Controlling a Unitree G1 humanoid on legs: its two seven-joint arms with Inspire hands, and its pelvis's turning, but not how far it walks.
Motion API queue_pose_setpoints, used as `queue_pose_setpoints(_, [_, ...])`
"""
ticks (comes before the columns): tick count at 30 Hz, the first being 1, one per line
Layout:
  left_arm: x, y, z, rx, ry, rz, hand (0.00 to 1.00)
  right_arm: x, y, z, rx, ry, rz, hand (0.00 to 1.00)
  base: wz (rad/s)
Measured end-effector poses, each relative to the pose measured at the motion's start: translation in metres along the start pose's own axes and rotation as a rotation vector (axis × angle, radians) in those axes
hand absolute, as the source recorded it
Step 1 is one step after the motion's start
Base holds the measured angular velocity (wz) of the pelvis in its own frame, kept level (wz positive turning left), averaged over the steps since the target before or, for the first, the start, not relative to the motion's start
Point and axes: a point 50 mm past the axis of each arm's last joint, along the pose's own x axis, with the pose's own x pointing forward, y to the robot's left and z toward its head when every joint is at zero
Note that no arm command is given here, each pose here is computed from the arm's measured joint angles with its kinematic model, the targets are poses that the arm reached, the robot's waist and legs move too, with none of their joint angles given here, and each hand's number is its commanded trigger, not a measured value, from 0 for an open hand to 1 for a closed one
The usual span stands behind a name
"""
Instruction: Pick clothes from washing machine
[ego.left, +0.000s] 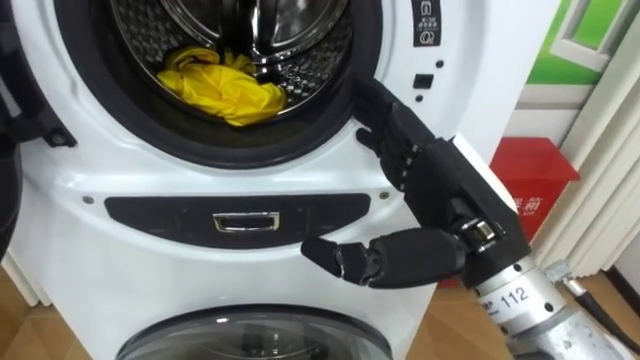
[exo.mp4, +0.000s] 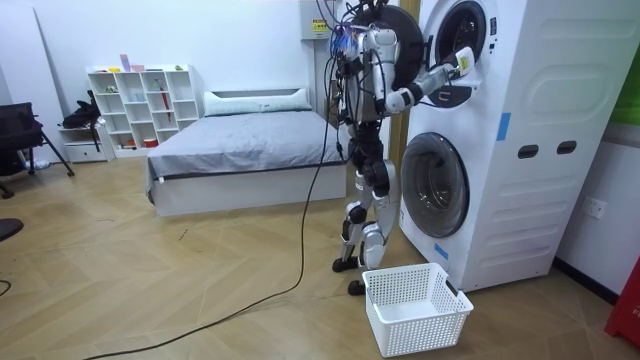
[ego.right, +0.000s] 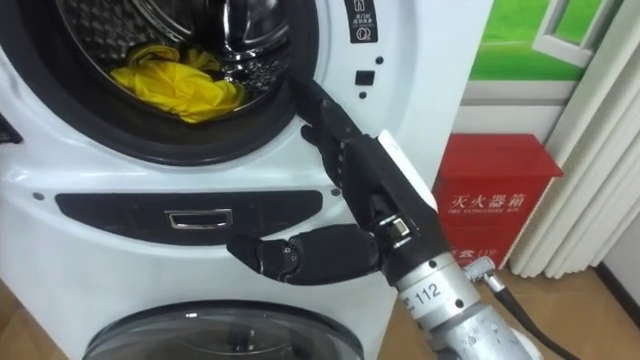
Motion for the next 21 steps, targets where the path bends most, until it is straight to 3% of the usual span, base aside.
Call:
queue_pose_setpoints(3, [0.0, -0.001, -0.003, 0.004, 0.015, -0.004, 0.0, 0.008, 0.008, 0.005, -0.009, -0.03, 0.053, 0.0, 0.07])
queue_pose_setpoints(5, [0.0, 0.0, -0.002, 0.003, 0.013, -0.004, 0.0, 0.025, 0.028, 0.017, -0.006, -0.106, 0.19, 0.0, 0.18])
queue_pose_setpoints(10, [0.0, 0.0, -0.003, 0.004, 0.02, -0.02, 0.0, 0.03, 0.056, 0.023, 0.014, -0.148, 0.392, 0.0, 0.37])
queue_pose_setpoints(21, [0.005, 0.003, 0.014, -0.002, -0.016, -0.051, 0.0, 0.028, 0.065, 0.023, 0.017, -0.149, 0.488, 0.0, 0.05])
